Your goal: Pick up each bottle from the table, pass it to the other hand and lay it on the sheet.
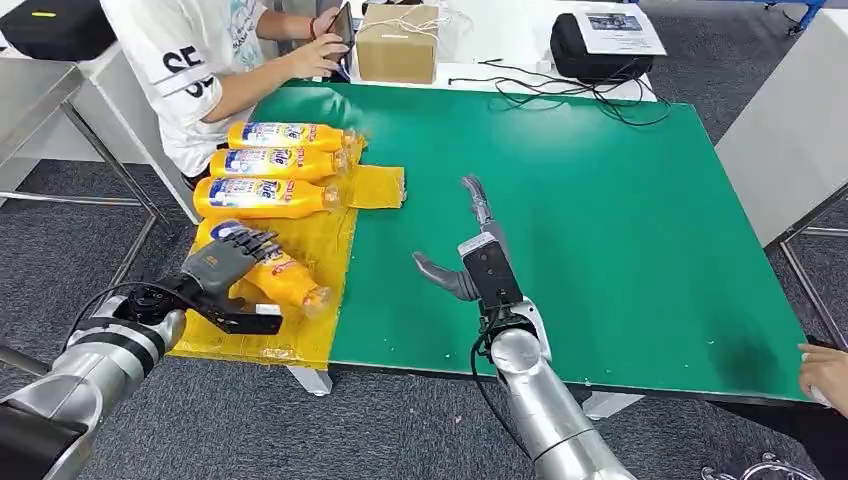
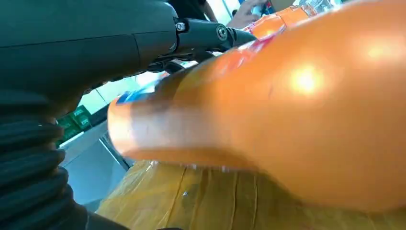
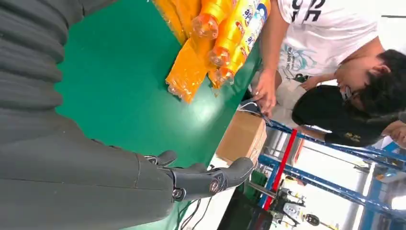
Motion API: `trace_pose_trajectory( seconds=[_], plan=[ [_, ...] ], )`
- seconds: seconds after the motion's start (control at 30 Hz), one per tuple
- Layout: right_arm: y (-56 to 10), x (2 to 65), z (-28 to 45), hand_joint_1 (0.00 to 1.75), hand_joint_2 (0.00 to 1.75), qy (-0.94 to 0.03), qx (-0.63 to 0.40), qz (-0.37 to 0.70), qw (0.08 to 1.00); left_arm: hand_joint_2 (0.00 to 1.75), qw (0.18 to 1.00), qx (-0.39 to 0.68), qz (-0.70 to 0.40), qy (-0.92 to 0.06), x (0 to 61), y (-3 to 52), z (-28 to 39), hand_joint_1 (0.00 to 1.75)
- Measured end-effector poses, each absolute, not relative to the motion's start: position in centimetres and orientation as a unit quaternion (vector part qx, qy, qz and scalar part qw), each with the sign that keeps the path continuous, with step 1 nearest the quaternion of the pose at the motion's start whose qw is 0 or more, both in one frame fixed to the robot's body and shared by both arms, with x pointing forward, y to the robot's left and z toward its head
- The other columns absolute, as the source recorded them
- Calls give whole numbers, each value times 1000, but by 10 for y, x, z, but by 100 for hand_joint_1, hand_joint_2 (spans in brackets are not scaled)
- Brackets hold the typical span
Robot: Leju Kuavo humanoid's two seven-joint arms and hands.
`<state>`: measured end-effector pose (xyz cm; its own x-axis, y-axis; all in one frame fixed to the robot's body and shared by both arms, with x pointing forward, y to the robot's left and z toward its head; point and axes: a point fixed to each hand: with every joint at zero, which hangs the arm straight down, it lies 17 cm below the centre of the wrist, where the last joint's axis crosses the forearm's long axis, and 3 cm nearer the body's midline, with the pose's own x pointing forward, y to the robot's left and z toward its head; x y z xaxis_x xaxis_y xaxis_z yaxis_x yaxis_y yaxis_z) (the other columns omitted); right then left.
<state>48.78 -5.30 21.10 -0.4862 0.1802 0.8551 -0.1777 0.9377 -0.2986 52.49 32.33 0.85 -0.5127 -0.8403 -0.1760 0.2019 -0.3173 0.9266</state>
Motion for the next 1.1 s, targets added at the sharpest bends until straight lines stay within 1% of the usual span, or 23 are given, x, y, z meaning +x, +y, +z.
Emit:
trace_pose_trajectory(
  seconds=[0.53,0.63,0.77,1.03,1.1],
  plan=[
    [-50,490,207,0,175,-838,0,189,512,175,346,335,-732,-482,521,316,9,0],
    [-50,490,206,0,175,-838,-3,189,512,175,371,308,-700,-527,516,309,13,0],
    [-55,490,203,0,175,-837,-10,186,514,175,423,254,-623,-607,497,300,15,0],
    [-58,489,198,0,175,-835,-13,187,518,175,455,246,-576,-633,489,305,16,0],
    [-59,489,197,0,175,-834,-14,185,519,175,486,226,-532,-656,488,305,22,0]
  ],
)
